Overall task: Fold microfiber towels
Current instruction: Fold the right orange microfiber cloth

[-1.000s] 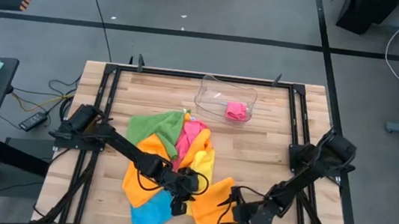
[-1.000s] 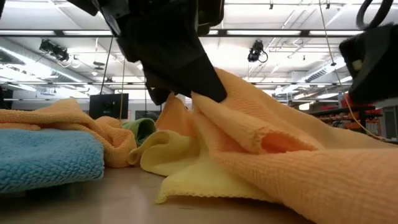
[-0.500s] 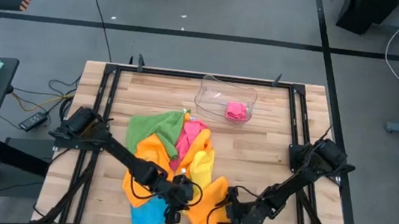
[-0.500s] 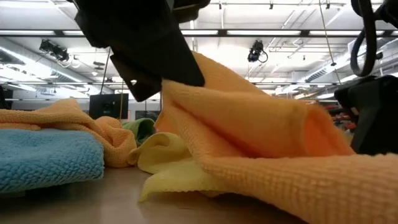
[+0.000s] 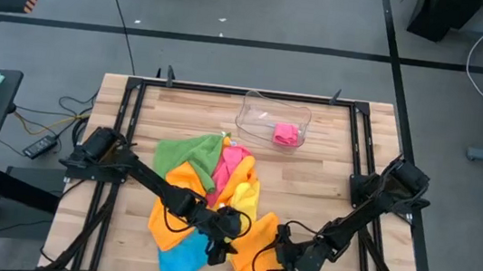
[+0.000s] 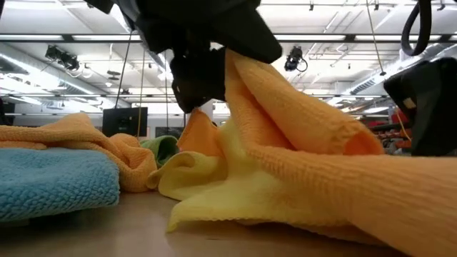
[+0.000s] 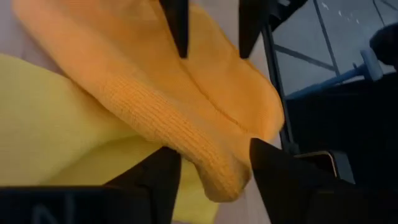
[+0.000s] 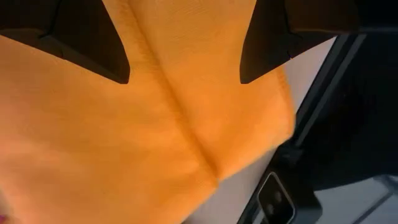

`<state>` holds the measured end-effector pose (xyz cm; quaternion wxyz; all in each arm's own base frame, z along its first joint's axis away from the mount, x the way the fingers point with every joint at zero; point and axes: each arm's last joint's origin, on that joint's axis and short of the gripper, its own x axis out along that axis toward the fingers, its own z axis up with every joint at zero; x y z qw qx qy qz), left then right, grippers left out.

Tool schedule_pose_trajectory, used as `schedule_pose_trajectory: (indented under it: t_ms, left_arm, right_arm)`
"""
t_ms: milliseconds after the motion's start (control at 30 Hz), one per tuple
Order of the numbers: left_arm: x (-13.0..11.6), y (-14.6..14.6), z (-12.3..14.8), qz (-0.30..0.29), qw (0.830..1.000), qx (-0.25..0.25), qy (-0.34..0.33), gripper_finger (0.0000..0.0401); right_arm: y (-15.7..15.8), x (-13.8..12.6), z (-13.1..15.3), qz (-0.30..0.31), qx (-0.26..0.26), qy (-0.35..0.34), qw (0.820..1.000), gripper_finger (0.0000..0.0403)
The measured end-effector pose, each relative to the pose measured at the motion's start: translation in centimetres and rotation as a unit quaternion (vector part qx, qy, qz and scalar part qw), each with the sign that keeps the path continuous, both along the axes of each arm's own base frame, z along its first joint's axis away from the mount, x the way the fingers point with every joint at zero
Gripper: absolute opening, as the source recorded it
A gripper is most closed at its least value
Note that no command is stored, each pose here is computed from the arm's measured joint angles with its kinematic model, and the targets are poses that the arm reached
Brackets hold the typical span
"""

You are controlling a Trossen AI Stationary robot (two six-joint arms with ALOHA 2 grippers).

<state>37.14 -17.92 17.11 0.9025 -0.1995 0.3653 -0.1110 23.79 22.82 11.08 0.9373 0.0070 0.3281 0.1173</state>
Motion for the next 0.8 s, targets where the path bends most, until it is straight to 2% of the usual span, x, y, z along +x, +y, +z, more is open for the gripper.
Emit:
schedule_pose_trajectory:
  t_ms: [133, 300, 533, 800]
  left_arm:
    - [0.0, 0.0, 0.0, -0.002, 1.0, 0.001, -0.003, 0.0233]
    - [0.0, 0.0, 0.0, 0.0, 1.0, -0.001, -0.003, 0.0244]
    - [0.1, 0.3, -0.1, 0.018, 0.999, 0.029, -0.008, 0.0222]
    - [-0.2, -0.3, 0.0, 0.008, 0.999, 0.031, -0.01, 0.0198]
  right_arm:
    - [0.0, -0.2, -0.4, 0.013, 0.005, 0.028, 1.0, 0.0314]
    - [0.4, 0.3, 0.1, -0.012, -0.05, 0.086, 0.995, 0.0301]
    - [2.5, 2.8, 1.5, 0.011, -0.145, 0.121, 0.982, 0.027]
    - [2.1, 5.0, 3.5, 0.017, -0.142, 0.116, 0.983, 0.0262]
